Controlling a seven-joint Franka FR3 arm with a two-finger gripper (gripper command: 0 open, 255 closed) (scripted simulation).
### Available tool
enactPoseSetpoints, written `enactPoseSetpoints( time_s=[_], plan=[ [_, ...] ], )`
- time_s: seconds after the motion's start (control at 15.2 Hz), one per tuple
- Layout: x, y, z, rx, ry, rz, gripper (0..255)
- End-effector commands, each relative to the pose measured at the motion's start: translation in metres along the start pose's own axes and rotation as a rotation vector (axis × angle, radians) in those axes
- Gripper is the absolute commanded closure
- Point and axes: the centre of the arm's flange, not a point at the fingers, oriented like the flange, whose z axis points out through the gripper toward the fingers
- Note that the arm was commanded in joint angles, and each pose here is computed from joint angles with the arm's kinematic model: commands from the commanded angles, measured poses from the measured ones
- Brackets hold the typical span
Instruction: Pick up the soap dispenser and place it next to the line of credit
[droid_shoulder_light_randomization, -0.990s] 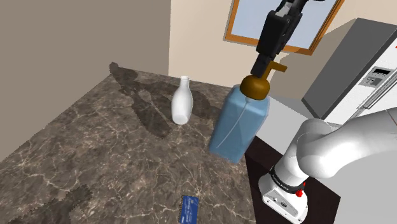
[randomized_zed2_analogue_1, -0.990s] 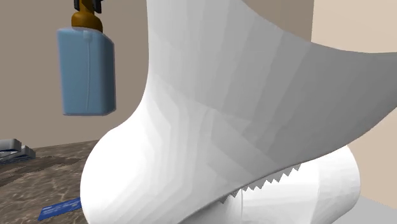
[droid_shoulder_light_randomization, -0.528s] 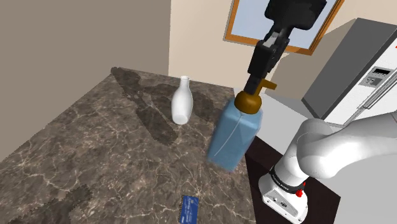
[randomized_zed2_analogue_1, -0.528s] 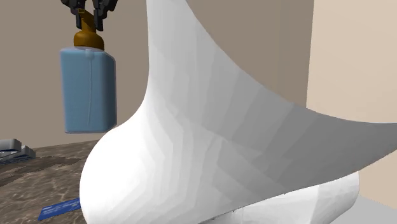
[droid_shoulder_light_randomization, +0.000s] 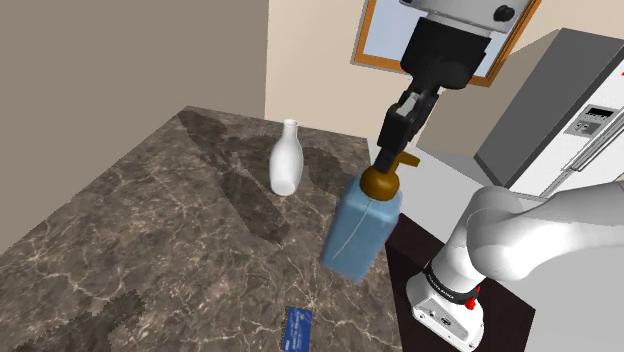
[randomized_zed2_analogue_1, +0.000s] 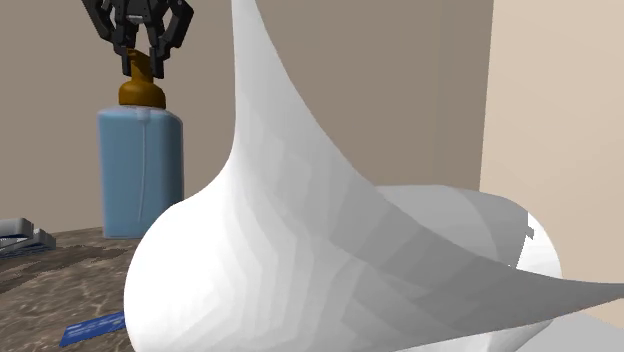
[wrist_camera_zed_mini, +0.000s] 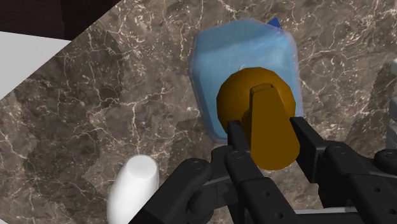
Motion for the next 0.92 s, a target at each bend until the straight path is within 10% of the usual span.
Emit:
enactPoseSetpoints(
  time_s=[0.0, 0.86],
  plan=[
    [-0.001, 0.0, 0.011, 0.0, 0.001, 0.0, 255],
    [-0.006, 0.003, 0.079, 0.0, 0.001, 0.0, 255]
  ],
)
